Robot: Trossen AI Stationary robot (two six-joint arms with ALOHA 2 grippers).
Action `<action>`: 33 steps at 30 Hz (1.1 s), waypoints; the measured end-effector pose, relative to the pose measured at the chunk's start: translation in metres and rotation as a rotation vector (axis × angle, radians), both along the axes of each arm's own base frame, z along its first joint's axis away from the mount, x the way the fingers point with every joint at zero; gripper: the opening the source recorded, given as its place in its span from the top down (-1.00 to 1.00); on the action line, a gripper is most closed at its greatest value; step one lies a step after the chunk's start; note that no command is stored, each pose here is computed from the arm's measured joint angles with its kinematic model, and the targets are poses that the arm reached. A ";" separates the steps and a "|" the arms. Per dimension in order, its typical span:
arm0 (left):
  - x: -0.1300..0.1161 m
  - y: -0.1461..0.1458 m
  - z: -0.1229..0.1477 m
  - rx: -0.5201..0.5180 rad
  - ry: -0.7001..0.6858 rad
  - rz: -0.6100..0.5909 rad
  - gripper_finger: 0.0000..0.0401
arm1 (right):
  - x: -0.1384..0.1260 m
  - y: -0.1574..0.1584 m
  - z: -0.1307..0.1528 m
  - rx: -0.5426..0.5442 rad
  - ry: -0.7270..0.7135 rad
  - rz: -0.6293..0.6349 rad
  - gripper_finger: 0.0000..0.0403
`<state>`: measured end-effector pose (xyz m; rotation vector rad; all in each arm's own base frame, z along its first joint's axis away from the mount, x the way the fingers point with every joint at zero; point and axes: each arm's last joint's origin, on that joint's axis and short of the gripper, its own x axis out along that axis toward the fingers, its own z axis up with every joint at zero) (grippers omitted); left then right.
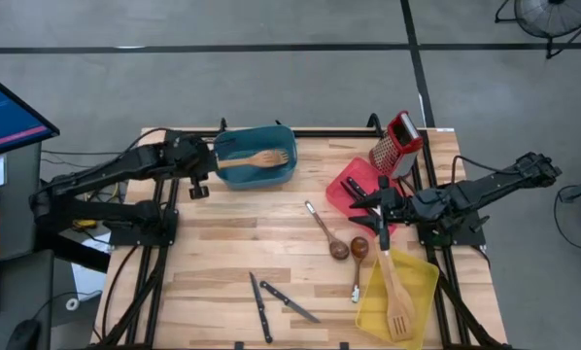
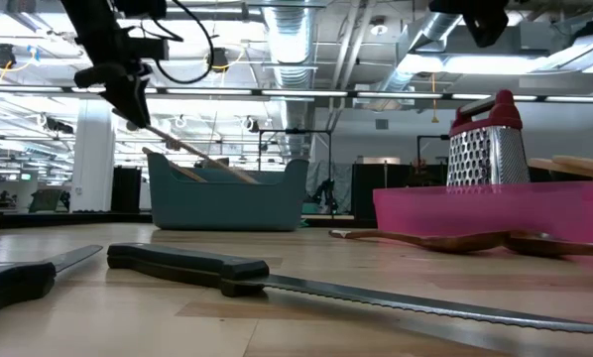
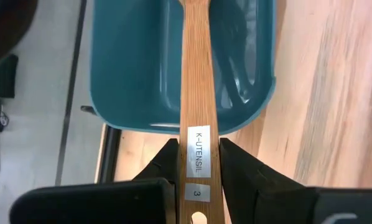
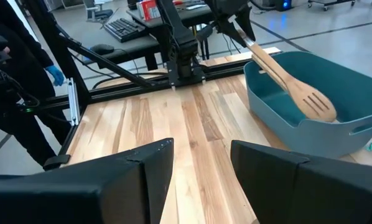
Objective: Pick & Place Kitchen Items
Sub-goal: Put the wooden slotted serving spoon into the blue bin
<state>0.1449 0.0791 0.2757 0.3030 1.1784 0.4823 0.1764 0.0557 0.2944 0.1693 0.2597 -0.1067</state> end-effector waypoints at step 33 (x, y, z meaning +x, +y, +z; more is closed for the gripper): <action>0.028 0.012 -0.024 -0.105 0.075 -0.038 0.71 | 0.000 0.000 -0.001 -0.006 0.013 -0.001 0.14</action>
